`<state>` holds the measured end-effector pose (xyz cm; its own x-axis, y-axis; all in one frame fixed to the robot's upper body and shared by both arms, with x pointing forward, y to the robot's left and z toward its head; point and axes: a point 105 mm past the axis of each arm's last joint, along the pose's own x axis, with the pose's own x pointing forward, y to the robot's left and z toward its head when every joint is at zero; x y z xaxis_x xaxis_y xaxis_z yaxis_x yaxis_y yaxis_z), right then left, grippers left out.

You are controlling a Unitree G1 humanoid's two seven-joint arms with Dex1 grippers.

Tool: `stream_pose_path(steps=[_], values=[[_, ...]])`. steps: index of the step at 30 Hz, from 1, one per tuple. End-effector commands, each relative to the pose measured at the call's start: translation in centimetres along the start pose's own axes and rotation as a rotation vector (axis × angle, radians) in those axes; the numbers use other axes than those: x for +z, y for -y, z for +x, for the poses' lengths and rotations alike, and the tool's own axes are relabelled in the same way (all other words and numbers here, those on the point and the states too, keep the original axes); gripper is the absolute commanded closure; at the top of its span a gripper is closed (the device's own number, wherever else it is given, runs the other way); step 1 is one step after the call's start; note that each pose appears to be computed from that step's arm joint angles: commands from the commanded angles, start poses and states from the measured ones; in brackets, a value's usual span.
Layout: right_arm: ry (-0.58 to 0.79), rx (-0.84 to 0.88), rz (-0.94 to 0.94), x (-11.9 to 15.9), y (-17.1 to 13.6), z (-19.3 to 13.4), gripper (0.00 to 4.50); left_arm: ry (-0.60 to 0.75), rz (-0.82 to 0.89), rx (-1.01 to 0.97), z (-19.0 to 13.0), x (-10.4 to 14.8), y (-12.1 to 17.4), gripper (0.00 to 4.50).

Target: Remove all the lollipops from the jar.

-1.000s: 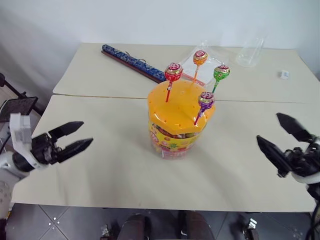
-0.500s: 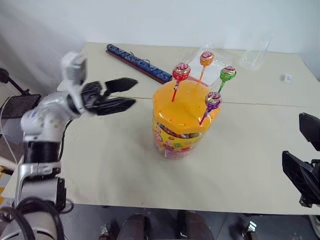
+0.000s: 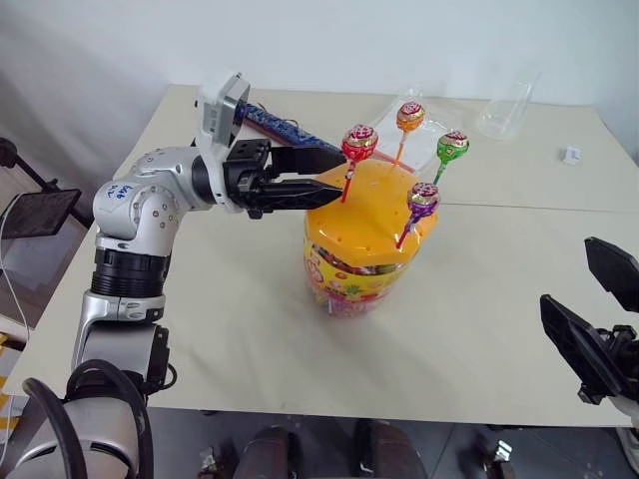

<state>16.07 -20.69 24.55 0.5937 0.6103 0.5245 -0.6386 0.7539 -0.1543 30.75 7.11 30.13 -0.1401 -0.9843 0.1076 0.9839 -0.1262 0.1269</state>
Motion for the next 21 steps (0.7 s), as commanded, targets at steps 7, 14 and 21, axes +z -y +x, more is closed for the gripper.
stream_pose_path(steps=[7,14,21], values=[[0.028,0.005,-0.010,0.2,-0.6,0.6,0.00,0.010,0.088,0.014,1.6,1.5,0.0,4.47],[0.216,0.048,0.105,2.2,-0.7,2.8,0.00,0.548,-0.056,0.049,-2.3,8.2,-0.2,4.47],[0.023,0.458,0.110,0.1,-3.8,3.9,0.00,0.034,-0.235,0.833,-15.5,-1.9,-2.5,4.47]])
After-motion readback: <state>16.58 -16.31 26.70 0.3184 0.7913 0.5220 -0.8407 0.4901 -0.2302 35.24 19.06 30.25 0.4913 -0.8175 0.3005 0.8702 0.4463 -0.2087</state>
